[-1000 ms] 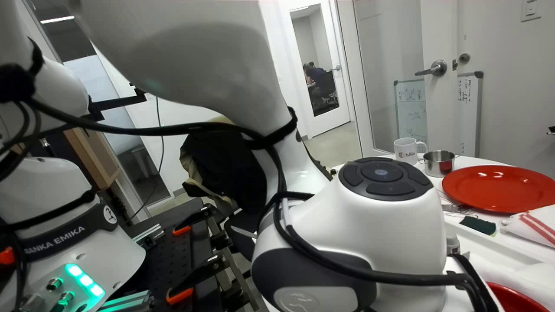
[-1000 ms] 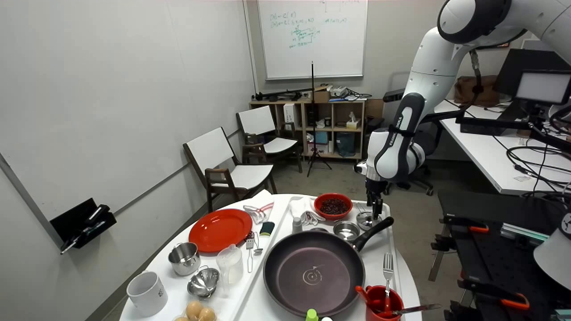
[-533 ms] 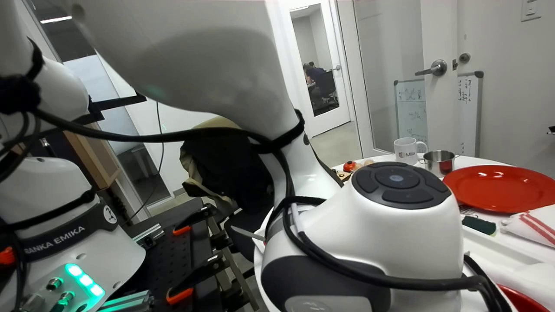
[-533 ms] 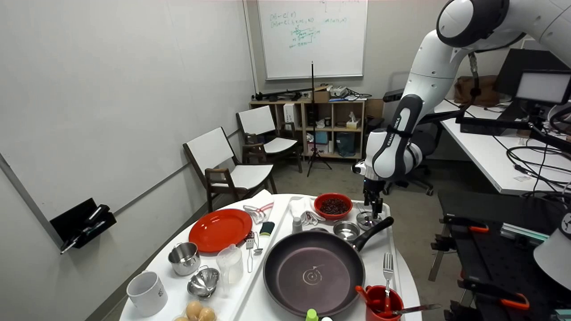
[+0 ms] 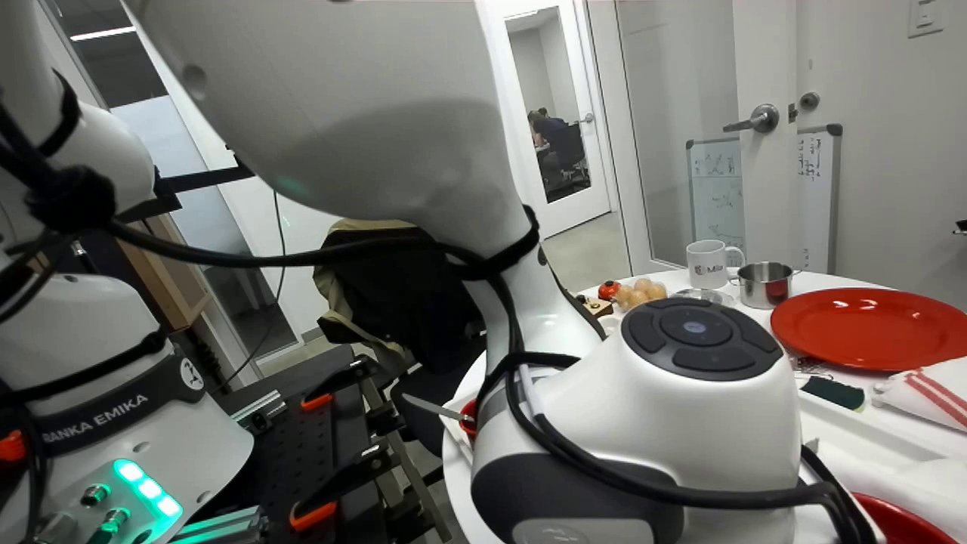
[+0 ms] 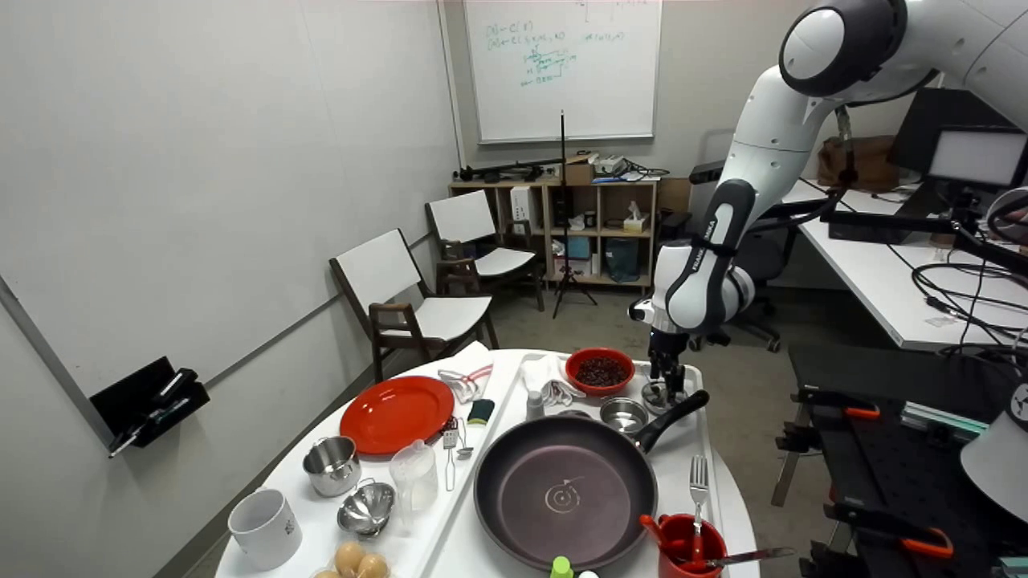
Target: Take the lid off of the metal plate and put it on the red bowl
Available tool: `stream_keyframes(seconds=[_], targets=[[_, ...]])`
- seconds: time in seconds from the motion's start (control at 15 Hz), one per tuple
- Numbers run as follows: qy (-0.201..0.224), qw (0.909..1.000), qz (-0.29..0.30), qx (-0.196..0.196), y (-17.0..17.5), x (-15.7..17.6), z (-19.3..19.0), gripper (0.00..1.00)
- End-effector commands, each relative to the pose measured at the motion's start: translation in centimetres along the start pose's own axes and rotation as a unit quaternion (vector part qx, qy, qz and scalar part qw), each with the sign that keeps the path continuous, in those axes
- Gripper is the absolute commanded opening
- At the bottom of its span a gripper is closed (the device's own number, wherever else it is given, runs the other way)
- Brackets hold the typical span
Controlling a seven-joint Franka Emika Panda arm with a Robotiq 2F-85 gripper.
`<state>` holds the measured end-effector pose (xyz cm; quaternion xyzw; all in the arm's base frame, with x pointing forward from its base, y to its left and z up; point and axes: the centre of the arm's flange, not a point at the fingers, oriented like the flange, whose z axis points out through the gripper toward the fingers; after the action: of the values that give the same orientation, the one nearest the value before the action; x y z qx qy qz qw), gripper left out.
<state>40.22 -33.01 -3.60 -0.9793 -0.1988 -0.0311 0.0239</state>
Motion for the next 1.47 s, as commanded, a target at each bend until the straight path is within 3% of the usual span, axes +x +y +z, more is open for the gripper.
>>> stream_keyframes(seconds=[0.0, 1.4], targets=[[0.000, 1.0000, -0.009, -0.001, 0.60, 0.28, 0.99, 1.00], [-0.010, 0.9996, -0.017, -0.019, -0.05, 0.37, 0.94, 1.00]])
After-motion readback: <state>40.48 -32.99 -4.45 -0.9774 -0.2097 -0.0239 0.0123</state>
